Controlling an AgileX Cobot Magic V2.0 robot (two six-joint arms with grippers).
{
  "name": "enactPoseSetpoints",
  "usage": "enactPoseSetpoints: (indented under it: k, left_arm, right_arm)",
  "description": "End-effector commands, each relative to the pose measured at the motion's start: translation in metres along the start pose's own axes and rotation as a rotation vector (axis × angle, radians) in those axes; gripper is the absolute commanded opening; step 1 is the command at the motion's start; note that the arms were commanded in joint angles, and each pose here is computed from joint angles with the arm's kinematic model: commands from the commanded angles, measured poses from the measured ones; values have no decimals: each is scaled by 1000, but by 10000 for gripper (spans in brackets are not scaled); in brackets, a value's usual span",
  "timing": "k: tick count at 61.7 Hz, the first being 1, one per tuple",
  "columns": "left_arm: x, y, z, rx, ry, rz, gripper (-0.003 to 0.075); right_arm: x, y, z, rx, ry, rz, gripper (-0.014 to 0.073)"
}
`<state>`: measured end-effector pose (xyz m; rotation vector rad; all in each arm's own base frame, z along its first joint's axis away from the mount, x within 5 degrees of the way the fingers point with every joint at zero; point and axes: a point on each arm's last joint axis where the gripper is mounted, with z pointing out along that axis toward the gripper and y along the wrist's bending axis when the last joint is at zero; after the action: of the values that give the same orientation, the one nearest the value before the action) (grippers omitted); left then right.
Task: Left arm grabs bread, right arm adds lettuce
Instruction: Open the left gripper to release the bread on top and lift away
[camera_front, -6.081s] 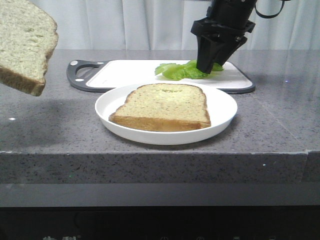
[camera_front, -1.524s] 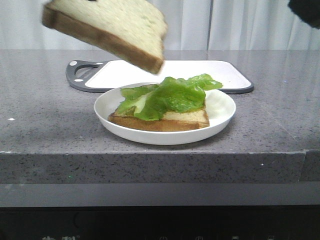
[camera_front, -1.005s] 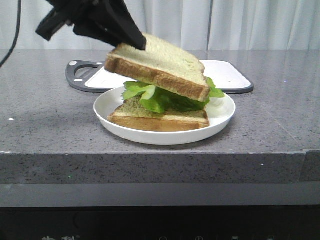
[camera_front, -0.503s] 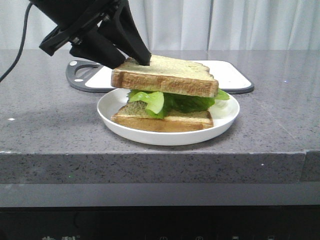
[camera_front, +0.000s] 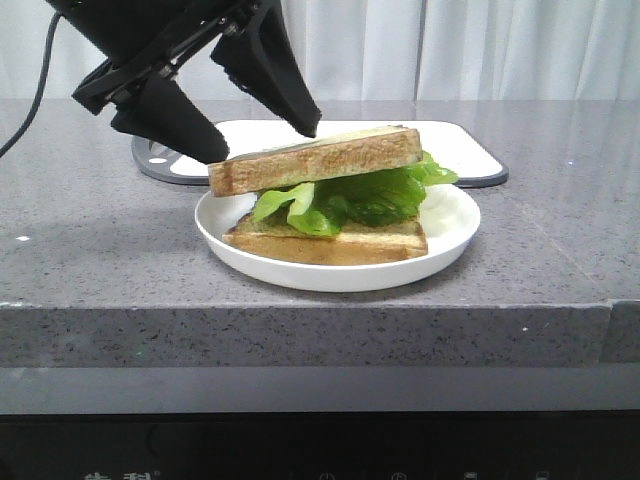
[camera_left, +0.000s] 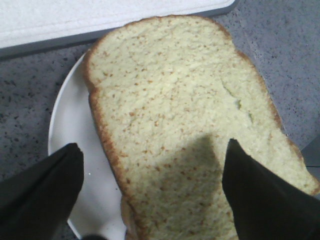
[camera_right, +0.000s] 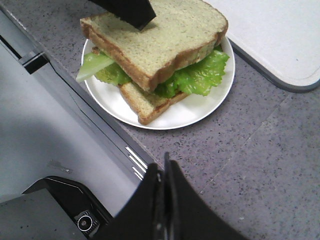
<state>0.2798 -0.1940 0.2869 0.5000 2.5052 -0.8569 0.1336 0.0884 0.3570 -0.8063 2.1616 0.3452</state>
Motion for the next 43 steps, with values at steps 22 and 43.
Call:
enactPoseSetpoints:
  k: [22,43]
  left_arm:
    - [0,-34,-81,8,-238,125,521]
    - [40,-41,-123,1,-346,165,25]
  right_arm:
    - [-11,0,-9,11,-98,3,-58]
    - [-11,0,-9,10,-95,3,-58]
